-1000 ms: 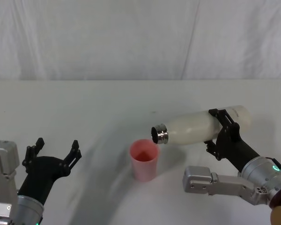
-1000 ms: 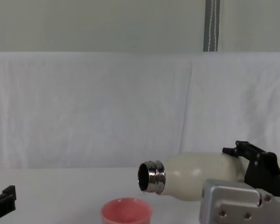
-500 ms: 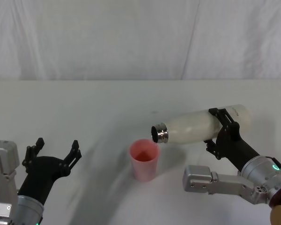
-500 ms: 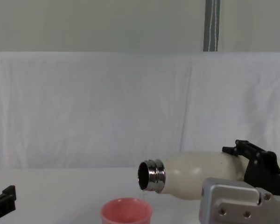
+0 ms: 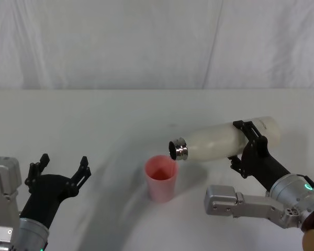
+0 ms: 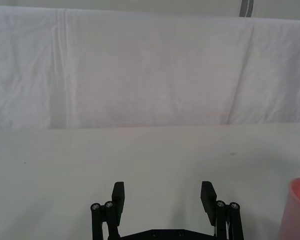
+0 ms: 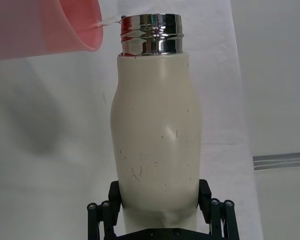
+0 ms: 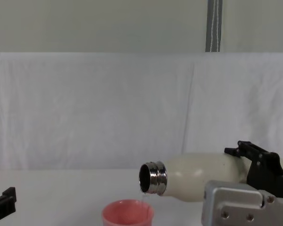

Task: Grasp the thermos with one hand and pour water into the cup lid.

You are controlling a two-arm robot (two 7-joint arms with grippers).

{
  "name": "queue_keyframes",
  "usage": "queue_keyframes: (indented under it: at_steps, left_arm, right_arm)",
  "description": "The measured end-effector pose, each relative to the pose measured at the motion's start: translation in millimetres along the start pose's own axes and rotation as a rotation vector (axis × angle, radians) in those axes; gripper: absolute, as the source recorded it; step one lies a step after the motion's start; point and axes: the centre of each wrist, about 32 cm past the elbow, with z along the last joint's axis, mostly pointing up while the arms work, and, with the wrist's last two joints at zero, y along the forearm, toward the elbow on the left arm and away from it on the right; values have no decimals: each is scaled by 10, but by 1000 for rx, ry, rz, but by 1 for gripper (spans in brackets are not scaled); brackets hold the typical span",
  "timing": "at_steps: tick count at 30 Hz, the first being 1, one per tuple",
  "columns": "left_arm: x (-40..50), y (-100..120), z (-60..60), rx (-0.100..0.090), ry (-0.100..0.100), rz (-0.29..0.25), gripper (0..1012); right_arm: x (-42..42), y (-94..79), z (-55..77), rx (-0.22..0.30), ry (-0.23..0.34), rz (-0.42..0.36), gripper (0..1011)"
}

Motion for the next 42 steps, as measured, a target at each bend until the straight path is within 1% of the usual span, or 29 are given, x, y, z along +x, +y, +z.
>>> queue_keyframes:
  at_steps: [25,42]
  left_arm:
    - [0,0,0,0,0,0,1001]
    - [0,0,0,0,0,0,1001]
  right_arm:
    - [-1,-3,4,-2,-6,1,950]
    - [14,9,12,0,-7,0,950]
